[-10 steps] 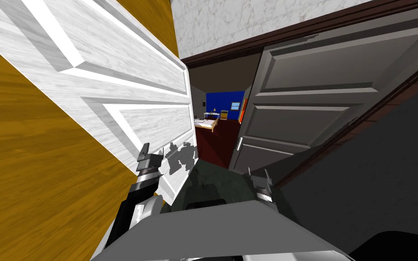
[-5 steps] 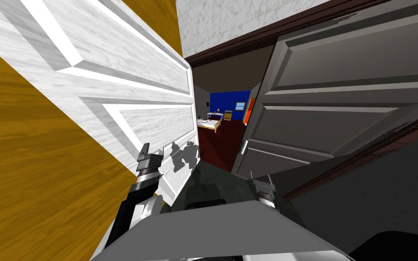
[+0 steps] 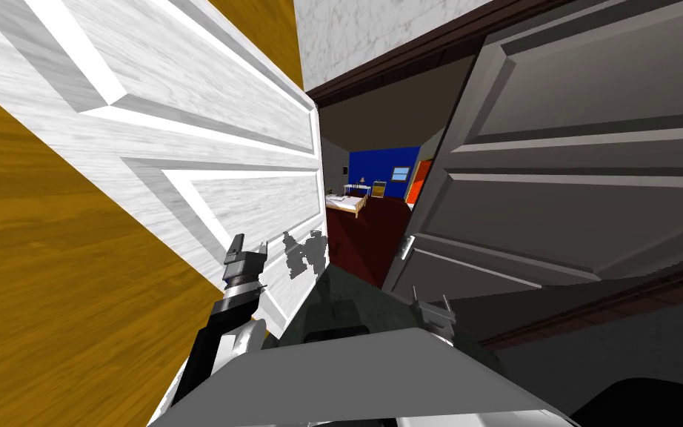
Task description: Pull the door open
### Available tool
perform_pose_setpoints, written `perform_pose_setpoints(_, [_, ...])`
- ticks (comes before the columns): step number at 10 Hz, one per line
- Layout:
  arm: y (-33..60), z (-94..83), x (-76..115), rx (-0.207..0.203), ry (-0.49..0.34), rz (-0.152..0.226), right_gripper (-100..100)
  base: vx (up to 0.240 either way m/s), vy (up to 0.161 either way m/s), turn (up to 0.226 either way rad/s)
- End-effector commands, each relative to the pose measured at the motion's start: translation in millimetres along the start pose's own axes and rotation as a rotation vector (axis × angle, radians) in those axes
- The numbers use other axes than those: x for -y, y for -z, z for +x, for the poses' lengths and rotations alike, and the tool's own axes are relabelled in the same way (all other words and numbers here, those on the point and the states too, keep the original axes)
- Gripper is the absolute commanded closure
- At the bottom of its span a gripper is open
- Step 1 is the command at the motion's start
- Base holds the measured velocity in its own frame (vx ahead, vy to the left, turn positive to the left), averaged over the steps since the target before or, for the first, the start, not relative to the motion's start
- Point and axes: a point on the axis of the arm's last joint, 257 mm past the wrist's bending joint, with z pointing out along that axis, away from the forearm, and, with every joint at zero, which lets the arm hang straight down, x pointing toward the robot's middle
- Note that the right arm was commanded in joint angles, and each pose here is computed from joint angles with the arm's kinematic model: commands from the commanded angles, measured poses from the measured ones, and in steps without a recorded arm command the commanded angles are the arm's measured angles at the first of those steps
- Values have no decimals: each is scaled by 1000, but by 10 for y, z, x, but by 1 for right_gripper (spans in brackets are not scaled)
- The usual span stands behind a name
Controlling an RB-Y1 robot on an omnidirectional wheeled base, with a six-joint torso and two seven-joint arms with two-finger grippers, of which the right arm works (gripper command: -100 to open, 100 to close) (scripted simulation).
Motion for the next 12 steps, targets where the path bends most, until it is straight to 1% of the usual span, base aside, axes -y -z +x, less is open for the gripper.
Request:
perform_pose_setpoints(1, [55, -92, -45, 21, -31, -12, -100, 92, -38, 127])
perform_pose_setpoints(10, [363, -537, -310, 119, -166, -84, -100, 79, -50, 104])
perform_pose_setpoints(11, [429, -617, -366, 137, -191, -101, -100, 107, -80, 147])
perform_pose_setpoints(12, [463, -657, -394, 145, -202, -109, -100, 103, -82, 116])
